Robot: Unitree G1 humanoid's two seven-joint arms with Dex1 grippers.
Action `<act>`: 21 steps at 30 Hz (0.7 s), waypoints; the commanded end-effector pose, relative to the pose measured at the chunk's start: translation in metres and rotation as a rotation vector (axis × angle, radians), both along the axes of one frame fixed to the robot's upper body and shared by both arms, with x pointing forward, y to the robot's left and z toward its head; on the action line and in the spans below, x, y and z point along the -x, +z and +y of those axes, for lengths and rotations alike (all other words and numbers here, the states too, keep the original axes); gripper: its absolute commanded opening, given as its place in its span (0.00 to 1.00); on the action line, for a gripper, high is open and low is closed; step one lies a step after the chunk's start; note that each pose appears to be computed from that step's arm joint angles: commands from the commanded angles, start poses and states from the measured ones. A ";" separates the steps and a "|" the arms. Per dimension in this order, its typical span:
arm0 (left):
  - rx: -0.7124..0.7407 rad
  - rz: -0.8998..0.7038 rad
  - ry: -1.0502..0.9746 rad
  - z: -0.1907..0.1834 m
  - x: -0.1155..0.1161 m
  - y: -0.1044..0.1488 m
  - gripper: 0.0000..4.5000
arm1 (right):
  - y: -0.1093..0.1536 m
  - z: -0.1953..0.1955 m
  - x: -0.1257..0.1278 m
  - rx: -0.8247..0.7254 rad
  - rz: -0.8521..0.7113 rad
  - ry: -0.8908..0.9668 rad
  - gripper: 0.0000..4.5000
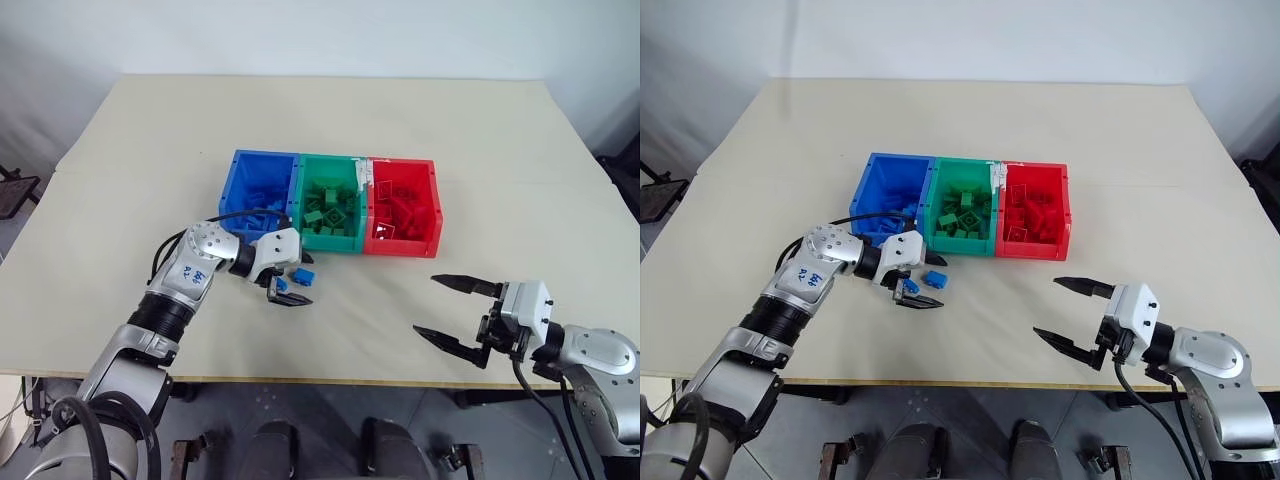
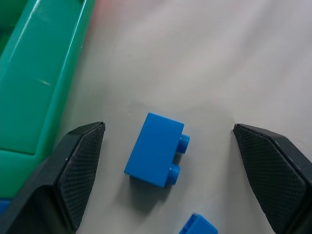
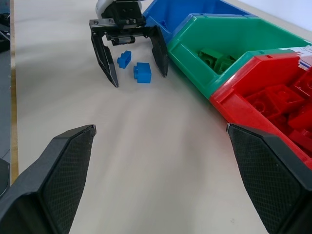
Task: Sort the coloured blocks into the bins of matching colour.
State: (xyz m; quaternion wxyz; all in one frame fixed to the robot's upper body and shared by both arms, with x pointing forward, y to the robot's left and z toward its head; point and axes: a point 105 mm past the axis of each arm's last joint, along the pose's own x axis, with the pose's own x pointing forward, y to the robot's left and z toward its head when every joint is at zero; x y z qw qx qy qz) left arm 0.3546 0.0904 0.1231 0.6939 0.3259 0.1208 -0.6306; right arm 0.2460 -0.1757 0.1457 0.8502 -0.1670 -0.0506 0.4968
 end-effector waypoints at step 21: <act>0.503 -0.161 0.342 0.034 -0.011 0.102 0.22 | 0.040 0.020 -0.010 -0.158 -0.114 0.033 1.00</act>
